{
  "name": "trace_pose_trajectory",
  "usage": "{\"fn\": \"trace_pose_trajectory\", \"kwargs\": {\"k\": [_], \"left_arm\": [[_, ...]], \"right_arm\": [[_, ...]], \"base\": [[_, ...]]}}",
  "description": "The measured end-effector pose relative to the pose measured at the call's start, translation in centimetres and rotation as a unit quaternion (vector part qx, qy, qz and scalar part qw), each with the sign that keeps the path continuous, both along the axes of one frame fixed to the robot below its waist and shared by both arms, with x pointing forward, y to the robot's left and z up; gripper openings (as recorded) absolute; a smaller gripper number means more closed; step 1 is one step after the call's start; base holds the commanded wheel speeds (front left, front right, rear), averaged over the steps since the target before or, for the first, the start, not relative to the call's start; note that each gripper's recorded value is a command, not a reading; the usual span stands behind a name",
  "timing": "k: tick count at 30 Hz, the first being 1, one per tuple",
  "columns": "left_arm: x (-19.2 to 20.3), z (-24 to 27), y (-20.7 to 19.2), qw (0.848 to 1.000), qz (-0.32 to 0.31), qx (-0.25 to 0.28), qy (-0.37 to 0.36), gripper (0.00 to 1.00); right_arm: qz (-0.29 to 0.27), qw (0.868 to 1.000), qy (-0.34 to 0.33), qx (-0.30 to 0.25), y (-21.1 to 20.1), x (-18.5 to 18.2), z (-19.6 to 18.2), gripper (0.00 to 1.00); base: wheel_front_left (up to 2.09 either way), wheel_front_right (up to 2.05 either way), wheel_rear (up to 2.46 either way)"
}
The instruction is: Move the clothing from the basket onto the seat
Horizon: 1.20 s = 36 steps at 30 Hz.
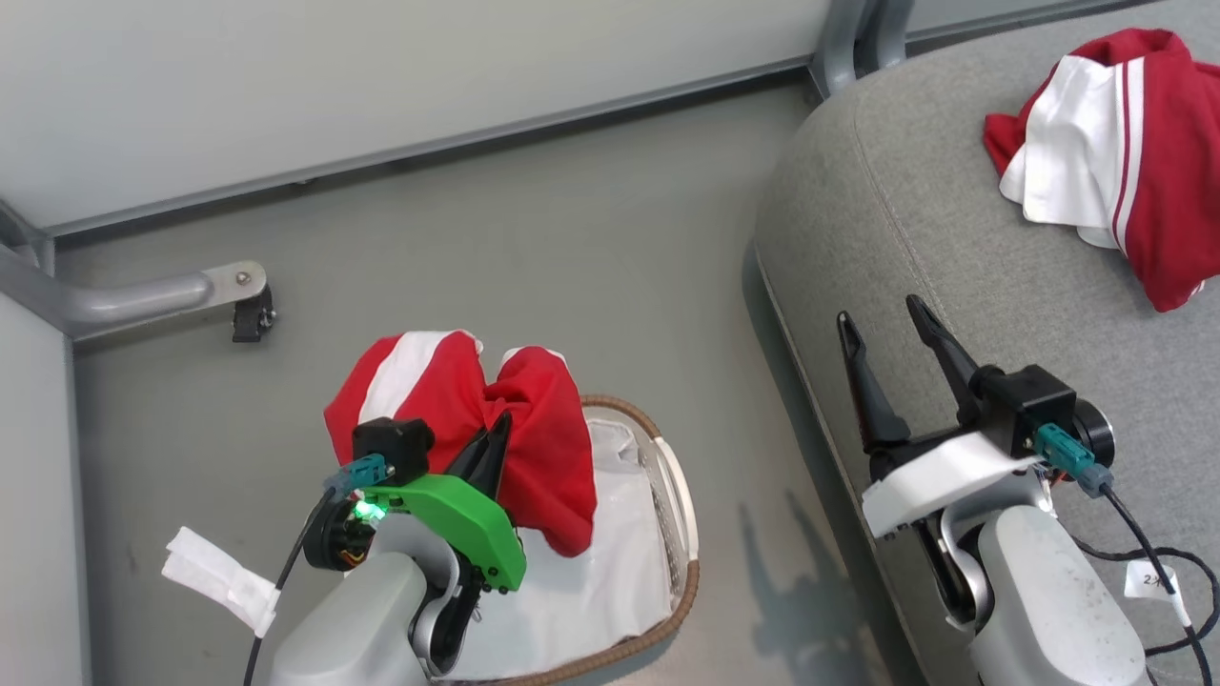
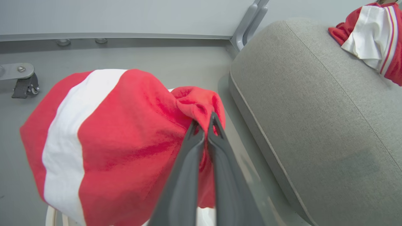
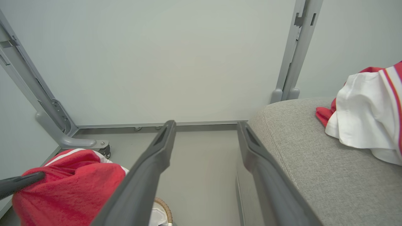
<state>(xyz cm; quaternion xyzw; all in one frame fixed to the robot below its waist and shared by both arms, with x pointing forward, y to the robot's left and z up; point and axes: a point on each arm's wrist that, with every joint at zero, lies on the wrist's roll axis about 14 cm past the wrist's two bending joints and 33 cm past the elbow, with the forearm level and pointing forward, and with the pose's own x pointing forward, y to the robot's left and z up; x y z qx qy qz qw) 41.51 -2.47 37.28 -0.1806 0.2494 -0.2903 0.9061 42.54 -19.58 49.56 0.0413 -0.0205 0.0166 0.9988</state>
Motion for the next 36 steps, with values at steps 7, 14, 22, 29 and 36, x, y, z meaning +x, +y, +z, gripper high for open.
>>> {"fn": "trace_pose_trajectory", "kwargs": {"k": [7,14,22,29,36], "left_arm": [[1.7,7.2,1.6,0.993,0.045,-0.030,-0.108,0.00],[2.3,15.1,3.4,0.971,0.083,-0.058,-0.217,0.00],[1.5,21.7,4.1,0.943,0.097,-0.086,-0.305,0.00],[1.0,23.1,4.6,0.936,0.108,-0.092,-0.323,0.00],[0.6,23.1,4.5,0.936,0.106,-0.097,-0.322,0.00]], "right_arm": [[0.015,1.000,-0.004,0.005,1.3,-2.1,0.5,1.00],[0.031,0.999,-0.006,0.008,2.6,-4.3,0.6,1.00],[0.060,0.998,-0.007,0.005,4.6,-5.8,0.6,1.00],[0.132,0.991,-0.005,-0.014,9.3,-6.4,0.3,1.00],[0.264,0.964,-0.020,-0.037,17.5,-7.4,1.2,1.00]], "base": [[0.00,0.00,0.00],[0.00,0.00,0.00],[0.00,0.00,0.00],[0.00,0.00,0.00],[0.00,0.00,0.00]]}}
